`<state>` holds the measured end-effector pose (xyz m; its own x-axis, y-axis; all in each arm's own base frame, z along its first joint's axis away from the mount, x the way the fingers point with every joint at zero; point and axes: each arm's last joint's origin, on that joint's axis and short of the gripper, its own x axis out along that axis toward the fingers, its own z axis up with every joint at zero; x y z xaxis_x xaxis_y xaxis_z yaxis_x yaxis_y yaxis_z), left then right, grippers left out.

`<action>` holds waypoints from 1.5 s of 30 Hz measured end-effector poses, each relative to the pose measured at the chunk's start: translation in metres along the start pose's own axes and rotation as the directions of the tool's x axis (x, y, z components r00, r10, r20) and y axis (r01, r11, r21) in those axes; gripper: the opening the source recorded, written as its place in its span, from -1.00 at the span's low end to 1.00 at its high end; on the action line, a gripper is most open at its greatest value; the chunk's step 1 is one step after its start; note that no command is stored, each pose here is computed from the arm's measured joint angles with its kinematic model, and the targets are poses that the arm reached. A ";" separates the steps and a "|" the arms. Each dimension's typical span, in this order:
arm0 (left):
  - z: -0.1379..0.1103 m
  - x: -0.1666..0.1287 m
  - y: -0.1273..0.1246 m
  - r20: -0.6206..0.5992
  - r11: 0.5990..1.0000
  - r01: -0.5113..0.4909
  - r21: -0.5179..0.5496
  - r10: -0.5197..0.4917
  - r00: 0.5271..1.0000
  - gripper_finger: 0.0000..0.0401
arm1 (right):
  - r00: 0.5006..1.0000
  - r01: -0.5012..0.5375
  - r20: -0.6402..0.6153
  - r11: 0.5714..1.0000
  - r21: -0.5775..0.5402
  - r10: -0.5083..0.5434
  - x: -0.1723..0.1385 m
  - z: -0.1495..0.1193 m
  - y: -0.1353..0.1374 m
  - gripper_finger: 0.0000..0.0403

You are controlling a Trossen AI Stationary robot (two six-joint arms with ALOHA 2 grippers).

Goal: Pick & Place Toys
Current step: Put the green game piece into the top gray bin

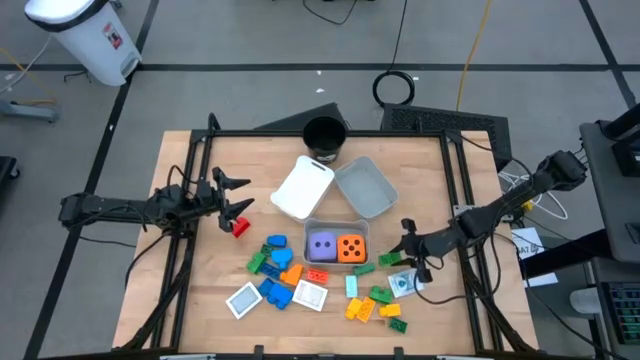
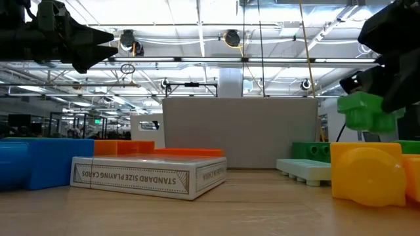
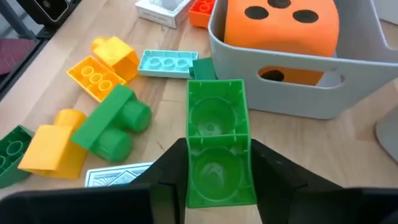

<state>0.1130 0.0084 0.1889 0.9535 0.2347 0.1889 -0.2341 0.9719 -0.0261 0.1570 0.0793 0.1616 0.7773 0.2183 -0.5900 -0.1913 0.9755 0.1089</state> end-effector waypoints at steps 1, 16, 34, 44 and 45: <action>0.000 0.000 0.000 0.000 1.000 0.000 0.001 0.000 1.000 0.39 | 1.000 -0.001 0.003 1.000 0.001 0.001 0.000 0.000 0.000 -0.46; 0.000 0.000 0.000 0.000 1.000 0.000 0.002 0.000 1.000 0.39 | 0.999 0.011 -0.033 1.000 0.000 -0.011 0.002 -0.021 -0.005 -0.52; 0.000 0.000 0.000 0.000 1.000 0.000 0.002 0.000 1.000 0.39 | 1.000 0.008 -0.023 1.000 0.000 -0.008 0.004 -0.030 -0.008 -0.51; 0.000 0.000 0.000 0.000 1.000 0.000 0.002 0.000 1.000 0.39 | 1.000 0.008 -0.024 1.000 -0.001 -0.008 0.004 -0.031 -0.008 -0.52; 0.000 0.000 0.000 0.000 1.000 0.000 0.002 0.000 1.000 0.39 | 1.000 0.009 -0.023 1.000 -0.003 -0.009 0.004 -0.031 -0.008 -0.52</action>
<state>0.1130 0.0084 0.1889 0.9535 0.2351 0.1886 -0.2349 0.9717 -0.0238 0.1432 0.0717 0.1340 0.7647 0.2089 -0.6096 -0.1861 0.9773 0.1015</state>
